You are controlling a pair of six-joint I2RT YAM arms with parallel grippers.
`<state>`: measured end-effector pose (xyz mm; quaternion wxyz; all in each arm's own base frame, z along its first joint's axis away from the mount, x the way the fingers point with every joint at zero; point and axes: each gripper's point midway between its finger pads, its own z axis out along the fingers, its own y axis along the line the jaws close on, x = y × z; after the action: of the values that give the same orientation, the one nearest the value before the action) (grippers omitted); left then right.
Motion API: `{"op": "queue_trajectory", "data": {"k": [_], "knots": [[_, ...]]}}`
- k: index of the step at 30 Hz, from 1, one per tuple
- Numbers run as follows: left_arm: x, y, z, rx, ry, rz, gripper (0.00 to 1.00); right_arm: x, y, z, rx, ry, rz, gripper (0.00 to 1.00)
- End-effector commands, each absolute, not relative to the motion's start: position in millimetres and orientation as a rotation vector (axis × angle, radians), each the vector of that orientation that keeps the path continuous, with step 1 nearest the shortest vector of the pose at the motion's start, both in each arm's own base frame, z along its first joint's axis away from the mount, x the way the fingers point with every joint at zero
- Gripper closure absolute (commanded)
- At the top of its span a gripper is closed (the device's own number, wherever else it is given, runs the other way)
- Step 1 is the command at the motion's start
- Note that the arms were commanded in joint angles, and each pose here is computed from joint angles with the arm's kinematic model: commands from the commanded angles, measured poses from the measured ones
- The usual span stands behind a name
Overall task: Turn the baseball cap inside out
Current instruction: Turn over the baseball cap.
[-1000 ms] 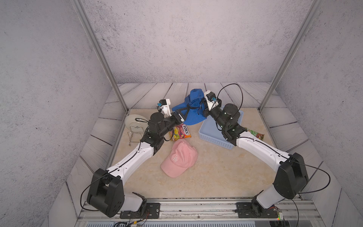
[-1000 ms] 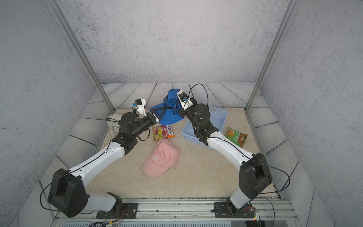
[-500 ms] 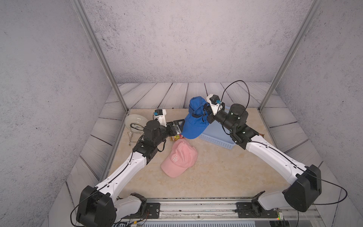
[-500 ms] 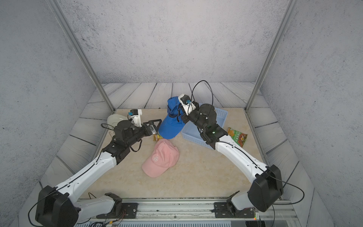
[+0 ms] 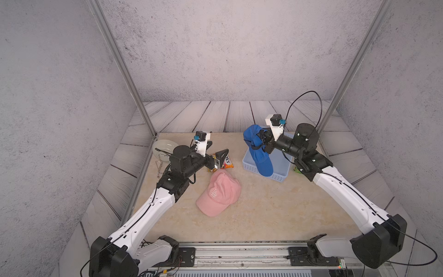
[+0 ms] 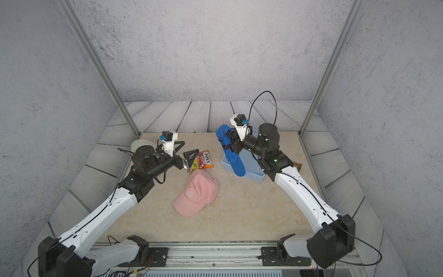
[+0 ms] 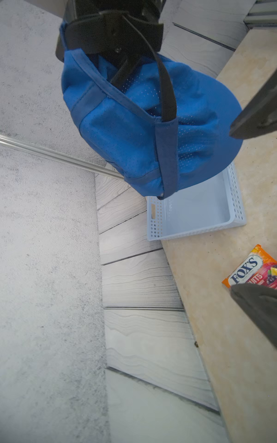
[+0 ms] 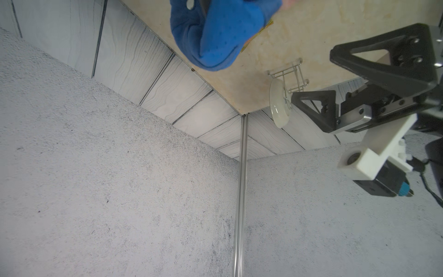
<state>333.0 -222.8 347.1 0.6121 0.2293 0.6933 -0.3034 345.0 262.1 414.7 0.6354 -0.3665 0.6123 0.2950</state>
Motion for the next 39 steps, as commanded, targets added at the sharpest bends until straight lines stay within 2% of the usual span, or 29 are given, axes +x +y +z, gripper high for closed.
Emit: {"op": "queue_trajectory", "data": {"k": [1, 7, 13, 22, 30, 32, 33, 35, 37, 38, 39], "knots": [[326.1, -242.6, 385.5, 0.664, 1.430, -0.655, 0.00, 320.2, 257.8, 454.8, -0.829, 1.312, 0.753, 1.00], [306.2, -277.9, 417.7, 0.826, 1.298, -0.639, 0.02, 312.8, 259.4, 456.1, -0.863, 1.314, 0.773, 1.00], [282.1, -306.3, 441.6, 0.959, 1.250, -0.789, 0.02, 302.5, 259.1, 443.8, -0.952, 1.311, 0.733, 1.00], [271.9, -334.2, 427.0, 1.125, 1.343, -0.977, 0.02, 275.0, 261.3, 435.1, -1.144, 1.209, 0.685, 1.00], [266.9, -348.2, 419.1, 1.180, 1.374, -1.122, 0.00, 249.0, 263.4, 423.5, -1.285, 1.224, 0.761, 1.00], [261.3, -353.2, 417.8, 1.193, 1.378, -1.215, 0.09, 246.3, 262.6, 422.1, -1.290, 1.233, 0.768, 1.00], [259.5, -354.6, 416.7, 1.191, 1.388, -1.250, 0.16, 245.2, 261.9, 422.0, -1.289, 1.234, 0.766, 1.00], [257.8, -355.5, 411.9, 1.181, 1.412, -1.294, 0.38, 243.3, 259.9, 422.0, -1.285, 1.237, 0.757, 1.00], [257.4, -355.9, 404.5, 1.175, 1.448, -1.314, 0.69, 242.0, 257.1, 422.5, -1.276, 1.242, 0.741, 1.00], [256.9, -355.3, 403.8, 1.173, 1.458, -1.318, 0.83, 242.3, 255.9, 420.9, -1.271, 1.251, 0.735, 0.97], [257.1, -354.8, 403.7, 1.165, 1.469, -1.315, 0.95, 243.2, 254.1, 418.1, -1.261, 1.268, 0.723, 0.86]]}}
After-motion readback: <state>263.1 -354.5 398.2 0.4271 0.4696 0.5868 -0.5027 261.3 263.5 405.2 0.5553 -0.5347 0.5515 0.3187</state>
